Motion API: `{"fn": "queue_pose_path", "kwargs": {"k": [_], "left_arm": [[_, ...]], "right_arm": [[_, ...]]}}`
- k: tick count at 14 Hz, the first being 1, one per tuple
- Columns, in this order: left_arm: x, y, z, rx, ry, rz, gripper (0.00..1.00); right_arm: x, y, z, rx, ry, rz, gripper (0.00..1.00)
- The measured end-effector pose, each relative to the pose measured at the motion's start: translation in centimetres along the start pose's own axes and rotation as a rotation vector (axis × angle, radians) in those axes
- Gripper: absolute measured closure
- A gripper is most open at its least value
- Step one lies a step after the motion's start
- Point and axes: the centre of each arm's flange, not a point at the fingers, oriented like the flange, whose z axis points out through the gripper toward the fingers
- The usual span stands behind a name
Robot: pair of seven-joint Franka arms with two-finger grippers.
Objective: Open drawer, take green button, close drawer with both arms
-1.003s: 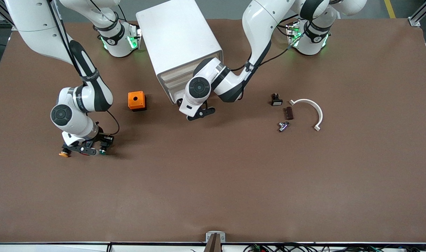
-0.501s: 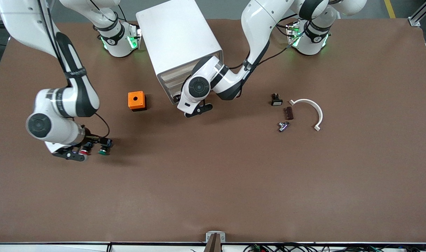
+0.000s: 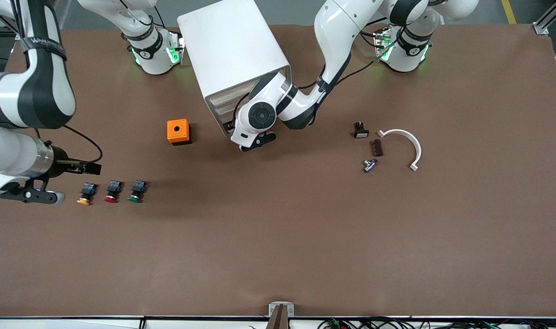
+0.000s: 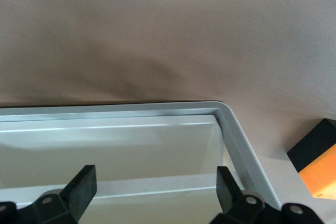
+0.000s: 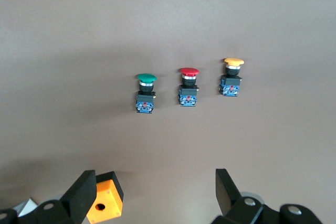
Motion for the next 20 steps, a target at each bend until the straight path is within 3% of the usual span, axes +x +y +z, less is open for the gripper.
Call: {"fn": "queue_pose_path", "kwargs": {"k": [4, 8, 15, 20], "left_arm": [[0.0, 0.0, 0.0, 0.0, 0.0, 0.0, 0.0], [0.3, 0.2, -0.7, -0.01, 0.008, 0.0, 0.0], [4.9, -0.6, -5.8, -0.026, 0.143, -0.02, 0.0], [11.8, -3.0, -10.8, -0.052, 0.248, -0.116, 0.0]], "right_arm": [[-2.4, 4.2, -5.6, 0.01, -0.03, -0.086, 0.0], [-3.7, 8.8, -8.6, 0.026, -0.033, -0.077, 0.0], [-4.1, 9.5, -10.0, 0.029, -0.015, -0.071, 0.0], [-7.6, 8.7, -14.0, 0.049, 0.03, -0.09, 0.0]]}}
